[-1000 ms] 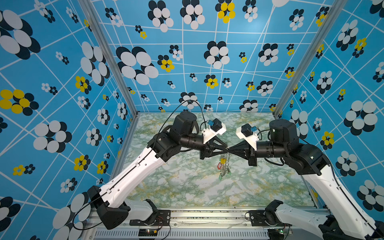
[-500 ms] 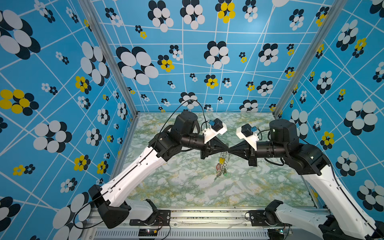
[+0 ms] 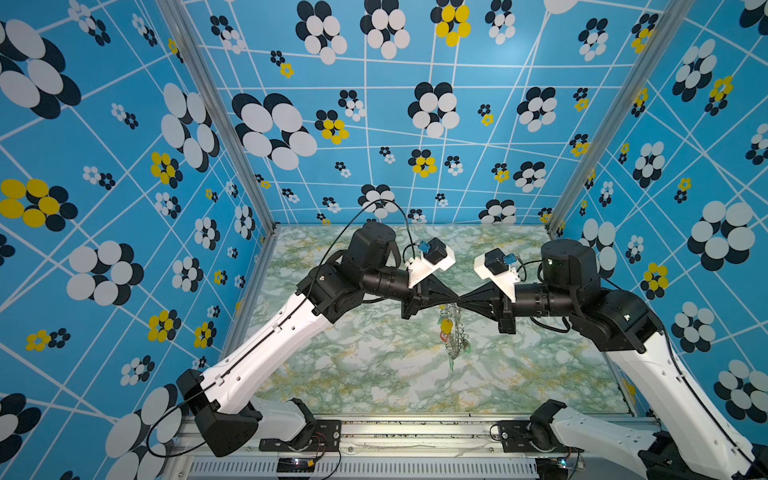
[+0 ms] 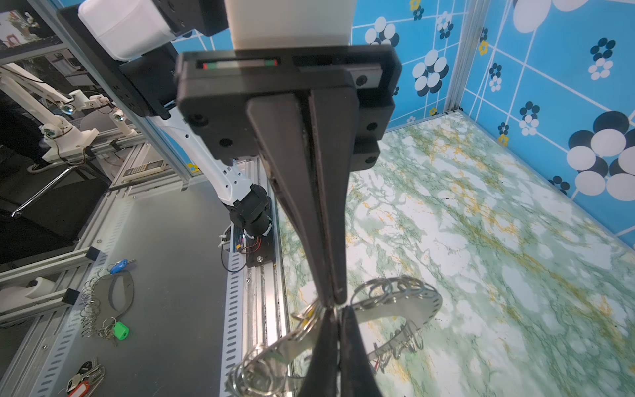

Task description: Put the keys on the keyring

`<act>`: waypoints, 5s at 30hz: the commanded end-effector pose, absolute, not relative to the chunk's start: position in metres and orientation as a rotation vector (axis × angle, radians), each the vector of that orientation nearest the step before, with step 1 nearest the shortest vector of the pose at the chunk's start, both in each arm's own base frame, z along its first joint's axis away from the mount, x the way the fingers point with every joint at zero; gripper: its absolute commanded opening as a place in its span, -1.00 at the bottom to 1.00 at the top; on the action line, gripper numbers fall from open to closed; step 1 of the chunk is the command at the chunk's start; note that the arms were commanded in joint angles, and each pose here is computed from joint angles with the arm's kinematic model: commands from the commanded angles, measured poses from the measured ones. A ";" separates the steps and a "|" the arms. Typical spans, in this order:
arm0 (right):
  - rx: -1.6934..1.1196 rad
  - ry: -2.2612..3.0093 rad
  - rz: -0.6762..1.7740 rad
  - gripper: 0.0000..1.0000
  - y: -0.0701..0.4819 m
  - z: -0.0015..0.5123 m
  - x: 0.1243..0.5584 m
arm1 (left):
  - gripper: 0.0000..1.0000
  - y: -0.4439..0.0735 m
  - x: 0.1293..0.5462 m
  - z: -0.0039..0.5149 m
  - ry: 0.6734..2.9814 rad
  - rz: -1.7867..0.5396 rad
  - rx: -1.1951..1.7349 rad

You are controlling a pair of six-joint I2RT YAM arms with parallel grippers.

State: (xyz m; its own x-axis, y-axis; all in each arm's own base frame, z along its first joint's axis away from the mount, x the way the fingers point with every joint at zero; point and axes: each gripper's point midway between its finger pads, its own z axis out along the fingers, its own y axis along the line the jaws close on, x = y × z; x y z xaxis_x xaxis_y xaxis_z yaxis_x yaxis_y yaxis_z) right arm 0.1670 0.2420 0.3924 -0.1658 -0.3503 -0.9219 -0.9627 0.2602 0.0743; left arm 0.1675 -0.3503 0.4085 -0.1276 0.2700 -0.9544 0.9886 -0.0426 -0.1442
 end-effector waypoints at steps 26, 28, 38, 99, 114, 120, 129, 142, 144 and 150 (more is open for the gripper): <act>-1.220 1.582 0.909 -1.00 0.244 0.414 0.162 | -1.00 -0.352 0.161 0.416 1.428 -1.191 1.399; -1.217 1.596 0.900 -0.88 0.242 0.411 0.162 | -1.00 -0.349 0.163 0.423 1.398 -1.162 1.369; -1.186 1.623 0.878 -0.33 0.235 0.405 0.163 | -1.00 -0.334 0.173 0.451 1.298 -1.153 1.245; -1.044 1.503 1.190 -1.00 0.258 0.422 0.169 | -1.00 -0.333 0.185 0.499 0.996 -1.229 1.038; -1.030 1.530 1.067 -0.49 0.249 0.421 0.175 | -1.00 -0.335 0.183 0.498 0.977 -1.258 1.051; -1.008 1.550 0.973 -0.32 0.231 0.426 0.175 | -1.00 -0.331 0.180 0.497 0.958 -1.257 1.051; -0.982 1.507 0.945 -0.23 0.222 0.442 0.174 | -1.00 -0.329 0.175 0.495 0.934 -1.273 1.067; -0.951 1.391 1.081 -0.28 0.234 0.467 0.183 | -1.00 -0.328 0.167 0.493 0.920 -1.288 1.090; -0.961 1.392 1.110 -0.32 0.237 0.465 0.183 | -1.00 -0.328 0.167 0.494 0.915 -1.282 1.088; -0.960 1.412 1.157 -0.40 0.240 0.456 0.183 | -1.00 -0.328 0.168 0.496 0.905 -1.278 1.087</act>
